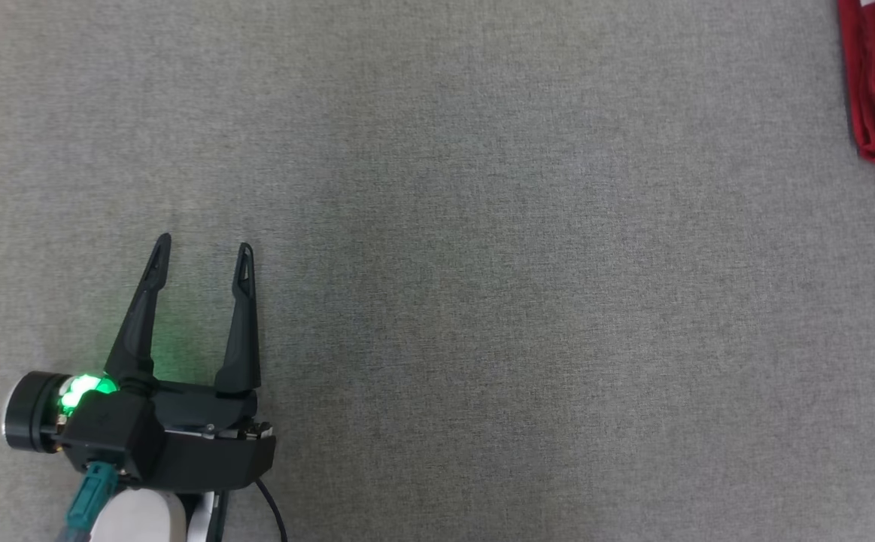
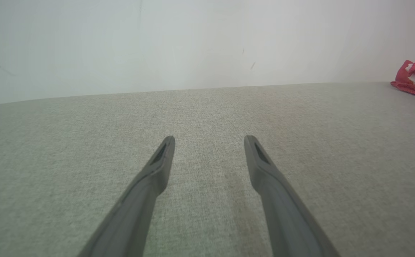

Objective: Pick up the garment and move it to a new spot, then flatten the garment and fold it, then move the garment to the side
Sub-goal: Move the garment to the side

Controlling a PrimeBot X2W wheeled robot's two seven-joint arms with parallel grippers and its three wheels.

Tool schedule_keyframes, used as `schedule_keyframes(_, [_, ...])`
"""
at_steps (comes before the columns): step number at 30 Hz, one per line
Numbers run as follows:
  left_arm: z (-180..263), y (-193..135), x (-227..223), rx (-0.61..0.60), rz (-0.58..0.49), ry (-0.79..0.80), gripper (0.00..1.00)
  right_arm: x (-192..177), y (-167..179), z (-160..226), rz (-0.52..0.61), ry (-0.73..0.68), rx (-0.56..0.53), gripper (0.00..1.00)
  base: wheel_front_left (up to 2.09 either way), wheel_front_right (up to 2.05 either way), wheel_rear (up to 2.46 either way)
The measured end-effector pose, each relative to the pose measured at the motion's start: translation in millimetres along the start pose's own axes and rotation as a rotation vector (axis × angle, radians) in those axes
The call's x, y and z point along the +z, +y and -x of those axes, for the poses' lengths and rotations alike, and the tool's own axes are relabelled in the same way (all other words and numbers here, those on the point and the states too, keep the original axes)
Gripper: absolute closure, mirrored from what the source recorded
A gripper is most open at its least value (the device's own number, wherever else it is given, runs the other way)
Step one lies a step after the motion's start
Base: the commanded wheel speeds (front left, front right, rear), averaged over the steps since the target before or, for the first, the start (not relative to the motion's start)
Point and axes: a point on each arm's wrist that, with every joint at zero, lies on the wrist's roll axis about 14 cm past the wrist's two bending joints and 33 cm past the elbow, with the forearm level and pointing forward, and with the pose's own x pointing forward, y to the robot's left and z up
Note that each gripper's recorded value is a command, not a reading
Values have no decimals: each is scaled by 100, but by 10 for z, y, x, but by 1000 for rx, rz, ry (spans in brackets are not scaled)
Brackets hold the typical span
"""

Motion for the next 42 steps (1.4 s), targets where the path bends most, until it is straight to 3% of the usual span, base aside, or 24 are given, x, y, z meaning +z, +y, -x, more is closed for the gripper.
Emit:
schedule_keyframes(13, [-72, 16, -113, -11, -4, 10, 0, -87, -95, -59, 51, 35, -31, 100, 0, 0, 0])
schedule_keyframes(14, [-76, 17, -115, -12, -5, 10, 0, -89, -90, -63, 52, 36, -30, 93, 0, 0, 0])
schedule_keyframes(16, [-82, 20, -115, -11, -5, 8, 0, -101, -95, -69, 59, 41, -33, 35, 0, 0, 0])
schedule_keyframes(17, [-84, 21, -112, -11, -5, 7, 0, -105, -99, -71, 64, 43, -35, 0, 0, 0, 0])
schedule_keyframes(28, [-56, 39, -32, 5, -3, -4, 0, 94, -234, -27, -30, -57, -86, 0, 0, 0, 0])
schedule_keyframes(38, [313, 210, 94, 104, 3, 22, 0, 868, -48, 283, -300, -427, -68, 0, 0, 0, 0])
schedule_keyframes(42, [513, 266, 130, 139, 10, 36, 0, 942, 159, 448, -413, -503, -48, 0, 0, 0, 0])
